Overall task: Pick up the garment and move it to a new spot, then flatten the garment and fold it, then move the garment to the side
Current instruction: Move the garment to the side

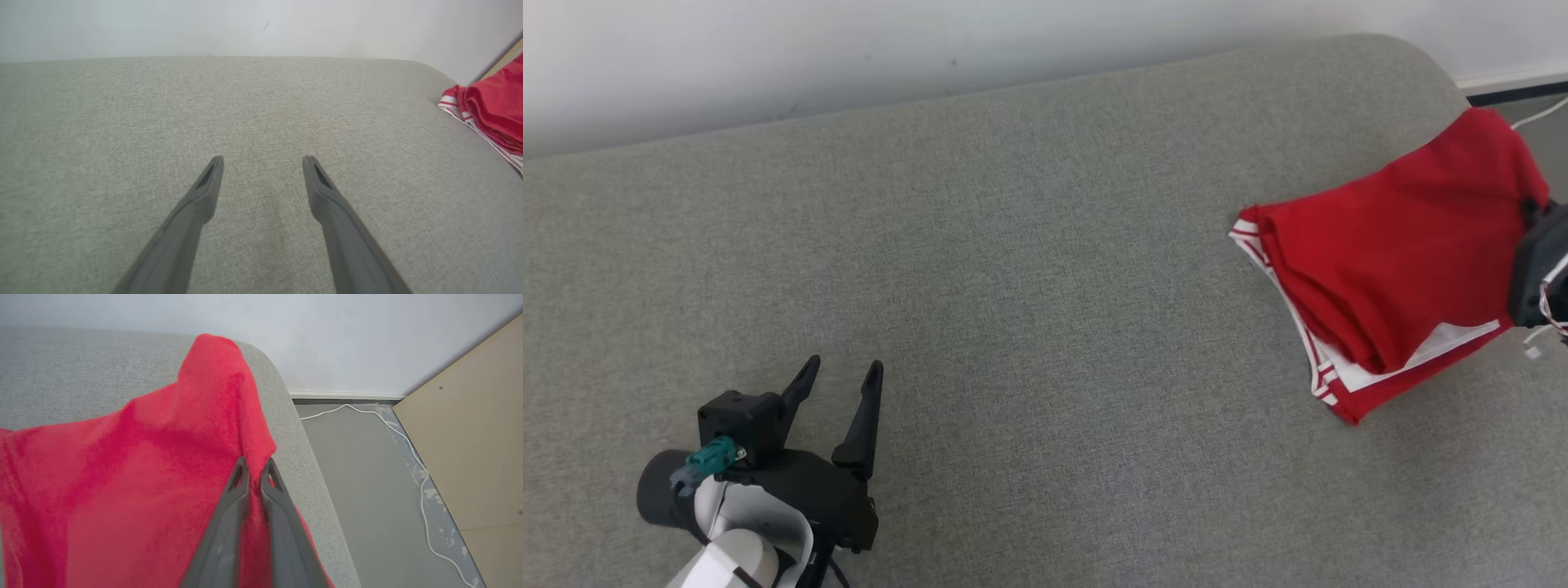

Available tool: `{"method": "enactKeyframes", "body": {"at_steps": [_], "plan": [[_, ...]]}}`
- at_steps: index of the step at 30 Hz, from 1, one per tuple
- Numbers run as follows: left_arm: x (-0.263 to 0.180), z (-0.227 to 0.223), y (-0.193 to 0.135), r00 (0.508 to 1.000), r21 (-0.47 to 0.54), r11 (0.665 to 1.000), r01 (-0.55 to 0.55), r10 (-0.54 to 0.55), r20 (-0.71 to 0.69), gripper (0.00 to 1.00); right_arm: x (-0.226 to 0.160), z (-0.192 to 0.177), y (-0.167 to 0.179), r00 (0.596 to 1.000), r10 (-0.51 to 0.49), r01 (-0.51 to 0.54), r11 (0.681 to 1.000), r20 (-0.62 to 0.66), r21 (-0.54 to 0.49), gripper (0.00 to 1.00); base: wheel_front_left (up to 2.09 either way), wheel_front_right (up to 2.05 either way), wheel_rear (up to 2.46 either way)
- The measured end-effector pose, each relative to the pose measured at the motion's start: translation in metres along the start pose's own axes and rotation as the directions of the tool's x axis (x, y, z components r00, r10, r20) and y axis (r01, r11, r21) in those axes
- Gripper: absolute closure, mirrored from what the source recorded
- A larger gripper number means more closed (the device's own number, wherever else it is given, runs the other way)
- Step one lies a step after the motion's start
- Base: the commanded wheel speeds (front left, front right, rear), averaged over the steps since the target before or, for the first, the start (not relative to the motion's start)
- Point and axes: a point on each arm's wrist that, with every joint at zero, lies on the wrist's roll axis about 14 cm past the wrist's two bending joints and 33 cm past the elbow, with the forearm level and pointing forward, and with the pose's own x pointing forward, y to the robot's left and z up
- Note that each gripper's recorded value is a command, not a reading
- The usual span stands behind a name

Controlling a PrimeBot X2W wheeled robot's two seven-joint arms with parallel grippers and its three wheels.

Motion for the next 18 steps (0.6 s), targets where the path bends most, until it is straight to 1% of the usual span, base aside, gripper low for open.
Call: {"method": "enactKeyframes", "body": {"at_steps": [3,6,9,12,16,17,18], "plan": [[0.003,-0.004,-0.001,1.000,0.001,1.000,0.012,-0.012,-0.013,0.00,0.002,-0.006,-0.015,0.999,-0.035,0.034,0.999,-0.010,-0.023,1.00,0.00,0.00,0.00],[0.007,-0.003,0.001,1.000,0.005,1.000,0.016,-0.015,-0.013,0.00,0.005,-0.014,-0.024,0.998,-0.056,0.056,0.998,-0.022,-0.024,1.00,0.00,0.00,0.00],[0.007,-0.005,0.006,1.000,0.010,1.000,0.011,-0.010,-0.022,0.00,0.008,-0.012,-0.031,0.997,-0.077,0.076,0.997,-0.007,-0.024,1.00,0.00,0.00,0.00],[0.007,-0.006,0.007,1.000,0.010,1.000,0.010,-0.009,-0.026,0.00,0.011,-0.006,-0.033,0.996,-0.084,0.084,0.996,0.008,-0.024,1.00,0.00,0.00,0.00],[0.006,-0.007,0.007,0.999,0.014,1.000,0.011,-0.011,-0.034,0.00,0.013,-0.013,-0.034,0.996,-0.090,0.090,0.996,-0.006,-0.029,1.00,0.00,0.00,0.00],[0.006,-0.008,0.007,0.999,0.014,1.000,0.011,-0.011,-0.034,0.00,0.014,-0.013,-0.034,0.996,-0.092,0.092,0.995,-0.007,-0.032,0.61,0.00,0.00,0.00],[0.006,-0.008,0.008,0.999,0.014,1.000,0.011,-0.010,-0.034,0.00,0.014,-0.014,-0.034,0.995,-0.095,0.094,0.995,-0.009,-0.031,0.48,0.00,0.00,0.00]]}}
